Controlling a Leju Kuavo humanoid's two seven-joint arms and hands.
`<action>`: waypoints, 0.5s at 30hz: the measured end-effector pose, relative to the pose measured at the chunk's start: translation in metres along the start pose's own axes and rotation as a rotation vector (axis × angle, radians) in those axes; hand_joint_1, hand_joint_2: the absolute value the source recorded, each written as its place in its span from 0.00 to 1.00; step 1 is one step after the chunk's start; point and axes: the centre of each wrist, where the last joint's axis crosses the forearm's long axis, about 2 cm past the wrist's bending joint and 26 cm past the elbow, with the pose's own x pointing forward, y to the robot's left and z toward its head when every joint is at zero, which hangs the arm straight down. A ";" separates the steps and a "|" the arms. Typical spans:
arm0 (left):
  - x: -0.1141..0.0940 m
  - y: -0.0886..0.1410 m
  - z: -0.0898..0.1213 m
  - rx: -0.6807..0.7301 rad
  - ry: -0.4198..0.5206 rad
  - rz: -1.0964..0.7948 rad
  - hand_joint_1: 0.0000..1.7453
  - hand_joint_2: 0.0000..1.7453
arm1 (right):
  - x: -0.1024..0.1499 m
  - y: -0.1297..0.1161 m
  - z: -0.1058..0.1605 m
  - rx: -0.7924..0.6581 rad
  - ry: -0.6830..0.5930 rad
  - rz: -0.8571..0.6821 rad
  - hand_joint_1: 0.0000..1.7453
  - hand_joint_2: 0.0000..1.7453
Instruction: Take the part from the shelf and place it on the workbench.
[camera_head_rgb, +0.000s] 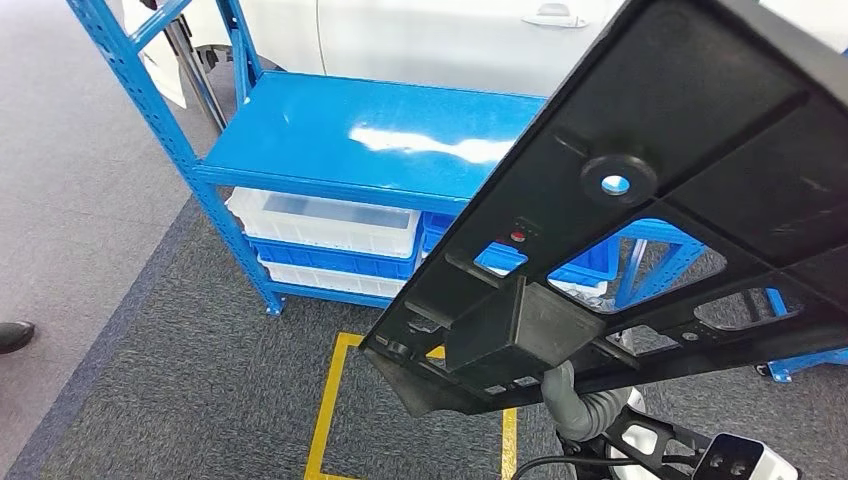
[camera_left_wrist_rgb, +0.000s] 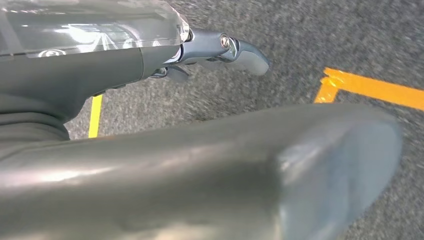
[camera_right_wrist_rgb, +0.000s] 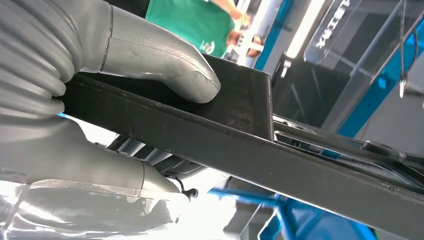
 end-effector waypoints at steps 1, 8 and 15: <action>0.000 0.000 0.000 -0.001 0.002 -0.003 0.00 0.00 | 0.000 0.000 -0.001 0.001 -0.004 -0.001 1.00 1.00; -0.001 0.001 0.000 -0.004 0.008 -0.012 0.00 0.00 | 0.002 -0.001 -0.001 0.008 -0.007 0.001 1.00 1.00; -0.002 0.004 0.001 -0.001 0.019 -0.025 0.00 0.00 | 0.003 -0.001 -0.003 0.018 -0.014 -0.003 1.00 1.00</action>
